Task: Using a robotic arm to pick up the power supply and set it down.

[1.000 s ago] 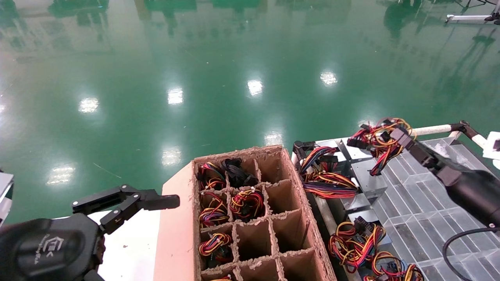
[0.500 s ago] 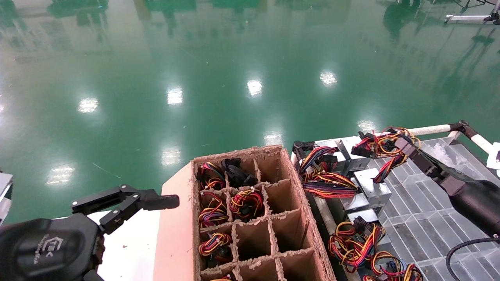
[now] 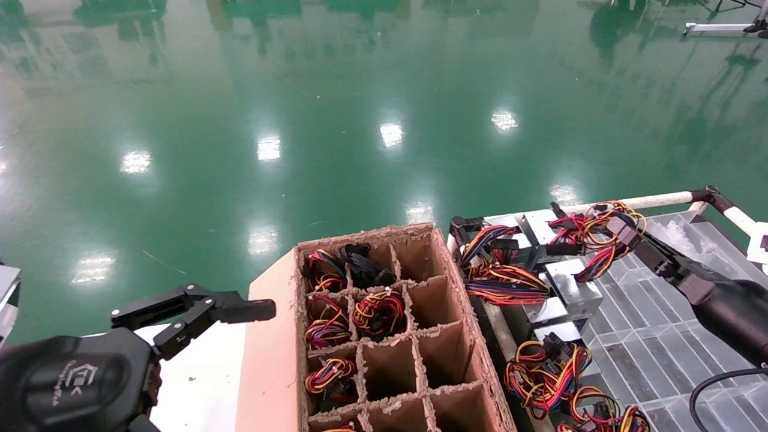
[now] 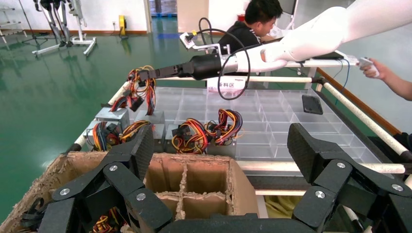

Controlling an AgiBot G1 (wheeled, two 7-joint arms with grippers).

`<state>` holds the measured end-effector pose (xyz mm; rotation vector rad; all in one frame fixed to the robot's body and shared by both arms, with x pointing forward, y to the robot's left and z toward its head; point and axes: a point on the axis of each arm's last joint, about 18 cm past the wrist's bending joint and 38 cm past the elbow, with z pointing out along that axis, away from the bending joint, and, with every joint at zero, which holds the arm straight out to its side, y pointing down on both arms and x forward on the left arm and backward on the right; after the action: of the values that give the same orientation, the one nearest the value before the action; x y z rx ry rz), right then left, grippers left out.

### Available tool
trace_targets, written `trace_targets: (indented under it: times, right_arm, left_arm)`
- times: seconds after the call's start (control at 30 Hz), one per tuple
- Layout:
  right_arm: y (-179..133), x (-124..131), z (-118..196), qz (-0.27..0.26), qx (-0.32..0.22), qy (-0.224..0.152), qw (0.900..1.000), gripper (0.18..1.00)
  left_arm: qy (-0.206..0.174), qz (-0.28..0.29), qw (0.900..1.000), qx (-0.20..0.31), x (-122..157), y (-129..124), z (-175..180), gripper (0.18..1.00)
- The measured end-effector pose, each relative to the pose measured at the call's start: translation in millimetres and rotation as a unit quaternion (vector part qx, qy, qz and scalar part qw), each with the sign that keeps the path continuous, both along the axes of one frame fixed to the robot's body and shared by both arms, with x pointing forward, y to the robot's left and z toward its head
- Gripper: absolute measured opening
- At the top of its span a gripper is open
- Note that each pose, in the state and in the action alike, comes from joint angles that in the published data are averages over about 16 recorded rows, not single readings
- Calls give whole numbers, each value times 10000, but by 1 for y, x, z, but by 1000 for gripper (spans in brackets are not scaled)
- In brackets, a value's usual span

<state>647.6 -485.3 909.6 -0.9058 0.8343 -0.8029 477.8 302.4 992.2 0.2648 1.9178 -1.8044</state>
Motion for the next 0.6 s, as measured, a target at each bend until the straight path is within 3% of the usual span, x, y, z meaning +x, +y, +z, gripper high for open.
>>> trace_targets:
  times: [0.3,0.6]
  right_arm:
    - [1,0,0,14,23,-1,10000,383]
    - [5,1,6,112,79,-49,9999,569]
  left_arm:
    - [0,0,10000,0,0,0,0,1001]
    - [0,0,10000,0,0,0,0,1001]
